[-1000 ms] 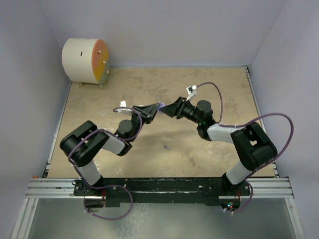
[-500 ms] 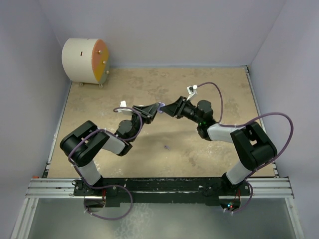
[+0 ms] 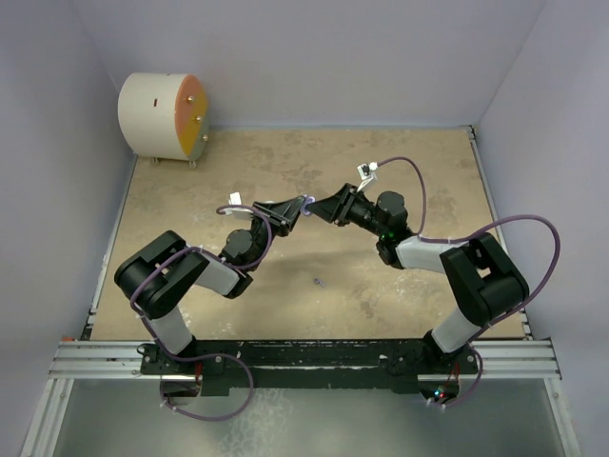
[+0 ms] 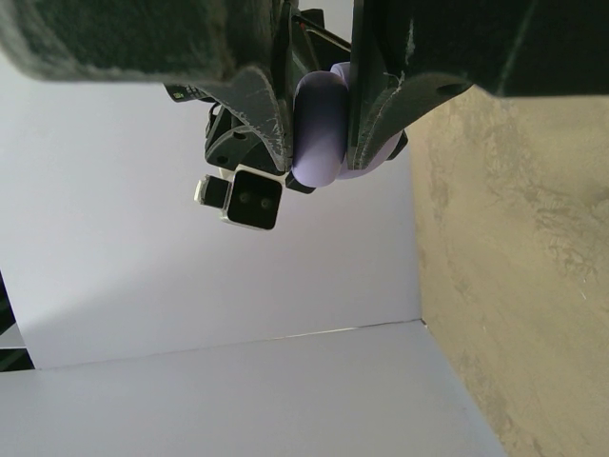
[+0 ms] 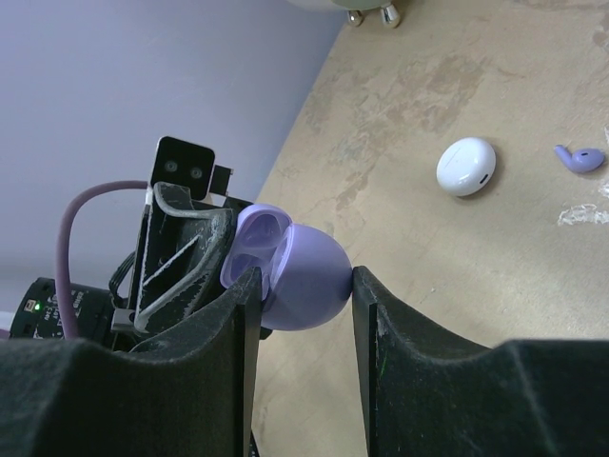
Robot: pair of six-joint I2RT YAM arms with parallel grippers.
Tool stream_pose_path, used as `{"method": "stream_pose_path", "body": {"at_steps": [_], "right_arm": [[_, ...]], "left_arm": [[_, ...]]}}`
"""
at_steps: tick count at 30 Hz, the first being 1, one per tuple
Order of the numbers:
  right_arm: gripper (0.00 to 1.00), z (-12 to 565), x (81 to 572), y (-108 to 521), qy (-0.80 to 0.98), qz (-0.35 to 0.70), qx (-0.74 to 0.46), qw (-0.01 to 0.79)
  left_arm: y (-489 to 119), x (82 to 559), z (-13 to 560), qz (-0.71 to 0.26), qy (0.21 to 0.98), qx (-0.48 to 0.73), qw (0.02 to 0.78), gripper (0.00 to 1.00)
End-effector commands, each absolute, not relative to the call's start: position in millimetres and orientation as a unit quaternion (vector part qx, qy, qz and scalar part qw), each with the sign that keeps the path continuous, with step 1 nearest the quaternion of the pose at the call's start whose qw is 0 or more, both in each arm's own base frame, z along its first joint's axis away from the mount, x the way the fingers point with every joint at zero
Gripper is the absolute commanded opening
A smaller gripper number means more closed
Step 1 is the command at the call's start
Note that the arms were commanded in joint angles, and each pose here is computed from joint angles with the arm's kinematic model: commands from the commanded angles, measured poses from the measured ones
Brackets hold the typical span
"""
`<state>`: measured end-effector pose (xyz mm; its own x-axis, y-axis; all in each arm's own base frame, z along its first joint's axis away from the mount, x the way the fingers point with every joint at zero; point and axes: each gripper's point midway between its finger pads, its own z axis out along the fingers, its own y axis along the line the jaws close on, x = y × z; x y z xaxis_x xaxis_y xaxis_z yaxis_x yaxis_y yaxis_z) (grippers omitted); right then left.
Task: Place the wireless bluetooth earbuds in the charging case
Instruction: Adjust the charging case.
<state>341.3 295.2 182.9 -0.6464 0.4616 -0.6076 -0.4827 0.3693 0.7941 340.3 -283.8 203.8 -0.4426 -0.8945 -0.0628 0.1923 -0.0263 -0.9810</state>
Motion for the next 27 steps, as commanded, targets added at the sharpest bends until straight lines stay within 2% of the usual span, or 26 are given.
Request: {"method": "stream_pose_path", "body": {"at_steps": [1, 8, 27], "right_arm": [[0.33, 201.9, 340.3, 295.7, 0.686, 0.577, -0.03, 0.442], [0.33, 202.0, 340.0, 296.2, 0.686, 0.578, -0.032, 0.441], [0.33, 203.1, 339.3, 293.7, 0.684, 0.578, -0.03, 0.443]], "left_arm": [[-286.9, 336.1, 233.5, -0.68, 0.517, -0.302, 0.424, 0.2], [-286.3, 336.6, 233.3, -0.678, 0.518, -0.302, 0.426, 0.28], [-283.5, 336.6, 232.4, -0.675, 0.517, -0.308, 0.427, 0.28]]}}
